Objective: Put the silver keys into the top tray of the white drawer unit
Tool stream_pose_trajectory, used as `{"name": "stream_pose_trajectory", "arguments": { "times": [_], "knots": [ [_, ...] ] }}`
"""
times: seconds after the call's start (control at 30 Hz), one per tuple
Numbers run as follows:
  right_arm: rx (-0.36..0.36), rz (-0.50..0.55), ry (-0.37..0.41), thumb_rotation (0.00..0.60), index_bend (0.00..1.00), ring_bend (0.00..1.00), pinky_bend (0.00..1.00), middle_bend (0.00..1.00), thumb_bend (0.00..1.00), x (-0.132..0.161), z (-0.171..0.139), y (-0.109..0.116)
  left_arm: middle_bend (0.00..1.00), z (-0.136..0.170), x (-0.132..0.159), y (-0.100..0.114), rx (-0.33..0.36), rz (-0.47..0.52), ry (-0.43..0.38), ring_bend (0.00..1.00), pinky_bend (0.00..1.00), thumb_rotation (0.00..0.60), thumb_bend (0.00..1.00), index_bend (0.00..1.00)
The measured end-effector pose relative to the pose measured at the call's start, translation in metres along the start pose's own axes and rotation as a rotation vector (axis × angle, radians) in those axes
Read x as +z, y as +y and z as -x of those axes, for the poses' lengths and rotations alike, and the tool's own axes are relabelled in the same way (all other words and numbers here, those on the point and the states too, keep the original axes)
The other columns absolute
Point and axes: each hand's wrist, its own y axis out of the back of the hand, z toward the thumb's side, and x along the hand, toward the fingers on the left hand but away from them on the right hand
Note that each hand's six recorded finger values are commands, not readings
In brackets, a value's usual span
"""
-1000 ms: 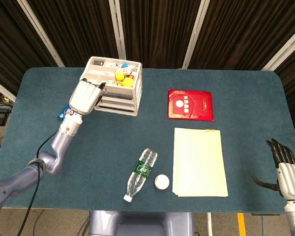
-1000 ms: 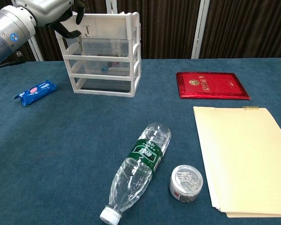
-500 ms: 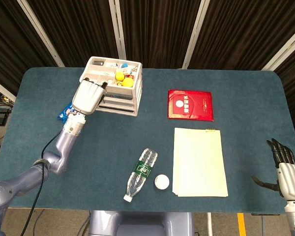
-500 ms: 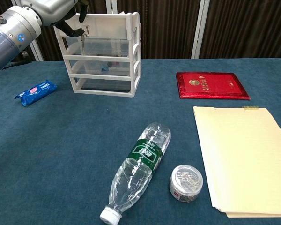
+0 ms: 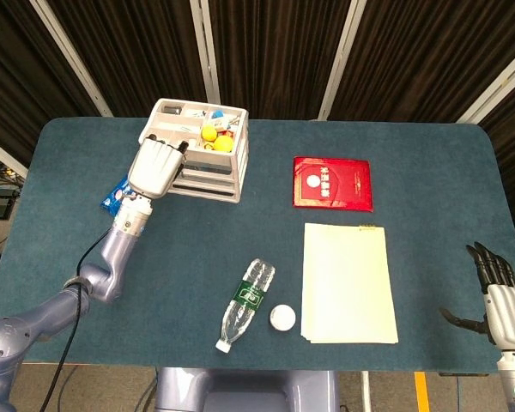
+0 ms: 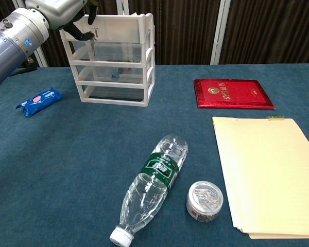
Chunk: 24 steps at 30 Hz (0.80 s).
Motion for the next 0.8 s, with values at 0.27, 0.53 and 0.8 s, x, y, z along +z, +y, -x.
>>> {"name": "stream_pose_trajectory", "arguments": {
  "times": [0.27, 0.53, 0.8],
  "knots": [
    [-0.001, 0.002, 0.001, 0.6, 0.0, 0.0, 0.0, 0.0, 0.0, 0.0002, -0.0003, 0.0004, 0.94, -0.0026, 0.0054, -0.0009, 0.001, 0.008, -0.002, 0.85, 0.77, 0.6, 0.24, 0.56],
    [-0.003, 0.007, 0.002, 0.6, 0.0, 0.0, 0.0, 0.0, 0.0, 0.0004, -0.0008, 0.001, 0.94, -0.004, 0.01, -0.002, 0.002, 0.007, -0.006, 0.85, 0.77, 0.6, 0.23, 0.56],
    [-0.005, 0.009, 0.005, 0.6, 0.0, 0.0, 0.0, 0.0, 0.0, 0.0012, -0.0006, 0.0017, 0.95, -0.0074, 0.01, -0.0001, 0.012, 0.011, 0.005, 0.85, 0.77, 0.6, 0.23, 0.57]
  ]
}}
